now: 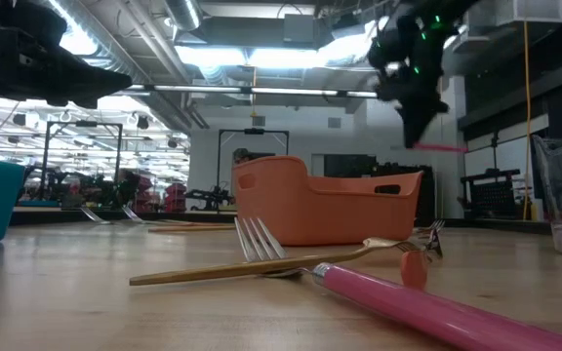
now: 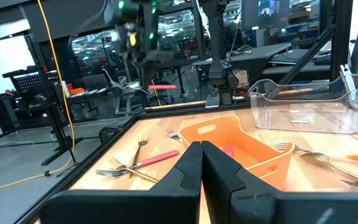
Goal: Sort silverware by color (type)
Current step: Put the pink fork into the orange bin
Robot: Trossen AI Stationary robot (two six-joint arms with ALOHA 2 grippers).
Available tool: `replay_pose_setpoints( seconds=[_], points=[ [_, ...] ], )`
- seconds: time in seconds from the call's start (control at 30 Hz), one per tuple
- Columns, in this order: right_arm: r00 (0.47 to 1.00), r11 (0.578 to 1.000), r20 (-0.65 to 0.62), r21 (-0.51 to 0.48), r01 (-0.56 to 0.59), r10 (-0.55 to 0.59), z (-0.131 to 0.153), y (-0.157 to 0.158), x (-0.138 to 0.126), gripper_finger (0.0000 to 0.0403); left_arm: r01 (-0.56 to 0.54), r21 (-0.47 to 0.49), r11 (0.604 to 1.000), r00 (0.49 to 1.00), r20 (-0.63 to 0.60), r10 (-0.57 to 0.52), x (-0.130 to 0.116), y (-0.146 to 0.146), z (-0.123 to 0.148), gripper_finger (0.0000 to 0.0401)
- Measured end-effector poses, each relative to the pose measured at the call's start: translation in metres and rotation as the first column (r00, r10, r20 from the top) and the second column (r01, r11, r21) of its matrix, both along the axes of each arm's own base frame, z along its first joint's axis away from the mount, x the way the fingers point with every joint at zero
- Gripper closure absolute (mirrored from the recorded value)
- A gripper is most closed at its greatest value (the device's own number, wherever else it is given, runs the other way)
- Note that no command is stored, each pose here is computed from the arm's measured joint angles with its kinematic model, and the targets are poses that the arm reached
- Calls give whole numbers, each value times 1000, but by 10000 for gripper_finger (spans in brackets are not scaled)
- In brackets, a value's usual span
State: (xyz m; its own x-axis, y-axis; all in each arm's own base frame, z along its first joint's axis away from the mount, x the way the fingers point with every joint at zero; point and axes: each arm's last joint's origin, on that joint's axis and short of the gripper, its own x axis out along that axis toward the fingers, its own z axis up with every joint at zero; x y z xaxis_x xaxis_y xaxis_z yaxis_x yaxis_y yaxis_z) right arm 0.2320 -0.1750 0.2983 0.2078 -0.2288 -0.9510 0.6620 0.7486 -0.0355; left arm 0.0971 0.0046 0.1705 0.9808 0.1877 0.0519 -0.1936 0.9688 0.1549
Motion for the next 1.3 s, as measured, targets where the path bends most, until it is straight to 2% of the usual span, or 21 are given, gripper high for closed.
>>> replay_pose_setpoints(
  seconds=[0.13,0.3,0.53,0.7,0.93,1.1,1.3],
  points=[
    [987,988,51,-49,-148,151,16,28,24,401,0,0,1000,1000,0,0,0,0,0,401],
    [947,949,85,-83,-304,310,21,67,47,401,0,0,1000,1000,0,0,0,0,0,401],
    [853,857,103,-128,-499,512,14,112,75,400,0,0,1000,1000,0,0,0,0,0,401],
    [770,778,111,-118,-618,628,-2,134,97,400,0,0,1000,1000,0,0,0,0,0,401],
    [683,684,57,-102,-722,728,-36,153,125,399,0,0,1000,1000,0,0,0,0,0,401],
    [682,682,22,-64,-728,731,-59,151,137,398,0,0,1000,1000,0,0,0,0,0,401],
    [649,649,19,-2,-761,761,-79,152,144,398,0,0,1000,1000,0,0,0,0,0,401]
  ],
)
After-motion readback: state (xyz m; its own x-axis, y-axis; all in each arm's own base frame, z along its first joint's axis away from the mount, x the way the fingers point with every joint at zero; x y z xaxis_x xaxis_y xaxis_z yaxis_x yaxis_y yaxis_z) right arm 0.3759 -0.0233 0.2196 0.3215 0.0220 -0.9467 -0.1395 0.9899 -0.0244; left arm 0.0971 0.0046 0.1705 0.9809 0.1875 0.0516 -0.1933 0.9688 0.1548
